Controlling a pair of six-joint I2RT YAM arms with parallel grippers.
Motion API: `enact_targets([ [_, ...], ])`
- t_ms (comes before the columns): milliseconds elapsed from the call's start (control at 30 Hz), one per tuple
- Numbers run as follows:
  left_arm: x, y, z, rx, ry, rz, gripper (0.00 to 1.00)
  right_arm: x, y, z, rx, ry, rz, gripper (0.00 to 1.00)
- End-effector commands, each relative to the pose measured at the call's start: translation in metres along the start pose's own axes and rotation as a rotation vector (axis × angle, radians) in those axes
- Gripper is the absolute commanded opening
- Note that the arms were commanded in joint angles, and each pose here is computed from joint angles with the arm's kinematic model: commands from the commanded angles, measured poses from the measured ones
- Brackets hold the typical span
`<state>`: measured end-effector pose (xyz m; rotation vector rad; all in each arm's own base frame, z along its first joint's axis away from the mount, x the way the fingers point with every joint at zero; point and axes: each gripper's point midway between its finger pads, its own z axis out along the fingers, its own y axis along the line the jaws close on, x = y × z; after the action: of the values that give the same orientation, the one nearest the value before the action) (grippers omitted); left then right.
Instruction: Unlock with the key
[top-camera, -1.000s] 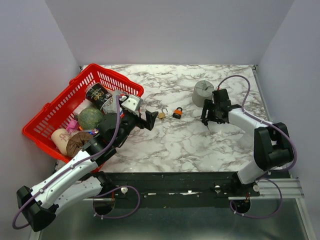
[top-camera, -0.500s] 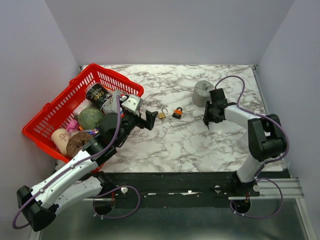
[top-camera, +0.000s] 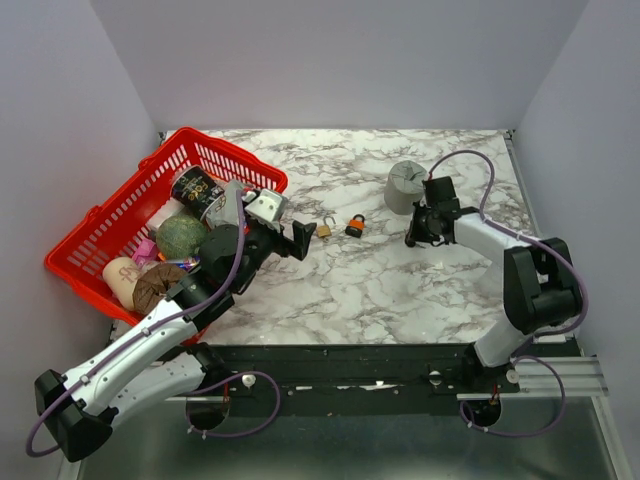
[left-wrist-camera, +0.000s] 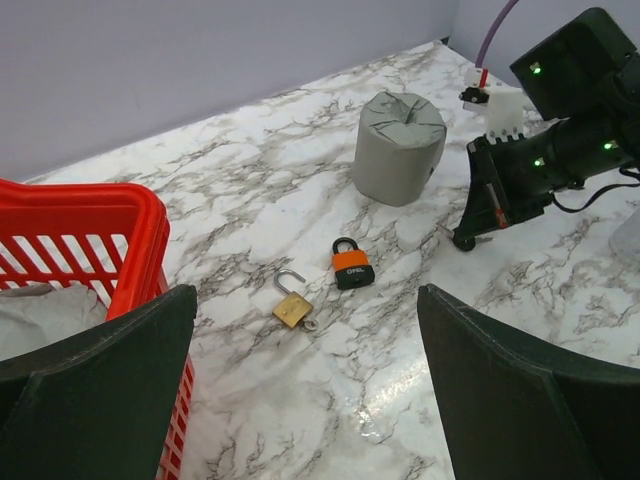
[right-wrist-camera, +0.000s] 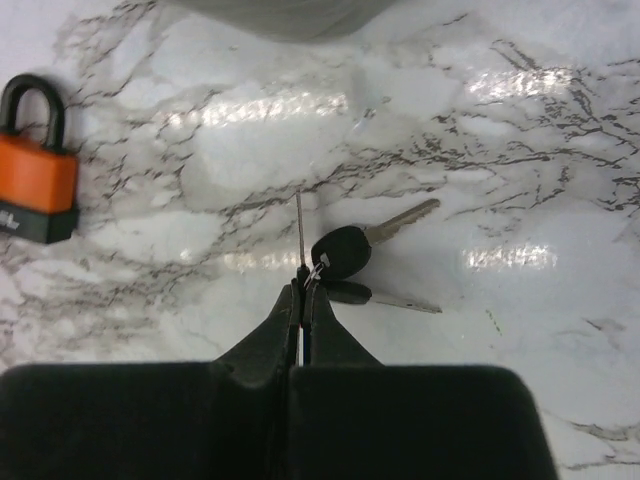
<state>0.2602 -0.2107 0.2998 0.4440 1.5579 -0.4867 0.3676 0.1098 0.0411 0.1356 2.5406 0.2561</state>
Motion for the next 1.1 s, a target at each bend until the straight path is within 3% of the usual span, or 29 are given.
enact_targets([
  [0, 0.003, -0.002, 0.003, 0.011, 0.015, 0.02, 0.99, -0.002, 0.025, -0.034, -0.164, -0.023, -0.058, 0.01],
  [333, 0.016, -0.052, 0.009, 0.283, 0.076, 0.022, 0.99, -0.003, 0.11, -0.125, -0.653, -0.051, -0.177, 0.01],
  [600, 0.023, -0.093, 0.006, 0.511, 0.113, -0.028, 0.99, 0.014, 0.147, -0.17, -0.8, -0.076, -0.318, 0.01],
  [733, 0.019, -0.098, 0.004, 0.542, 0.109, -0.063, 0.99, 0.021, 0.156, -0.189, -0.888, -0.121, -0.349, 0.01],
  [933, 0.011, -0.08, 0.016, 0.453, 0.116, -0.272, 0.99, 0.034, 0.165, -0.205, -0.961, -0.174, -0.392, 0.01],
  [1067, -0.004, -0.073, 0.017, 0.509, 0.065, -0.424, 0.98, 0.04, 0.171, -0.216, -1.012, -0.198, -0.41, 0.01],
])
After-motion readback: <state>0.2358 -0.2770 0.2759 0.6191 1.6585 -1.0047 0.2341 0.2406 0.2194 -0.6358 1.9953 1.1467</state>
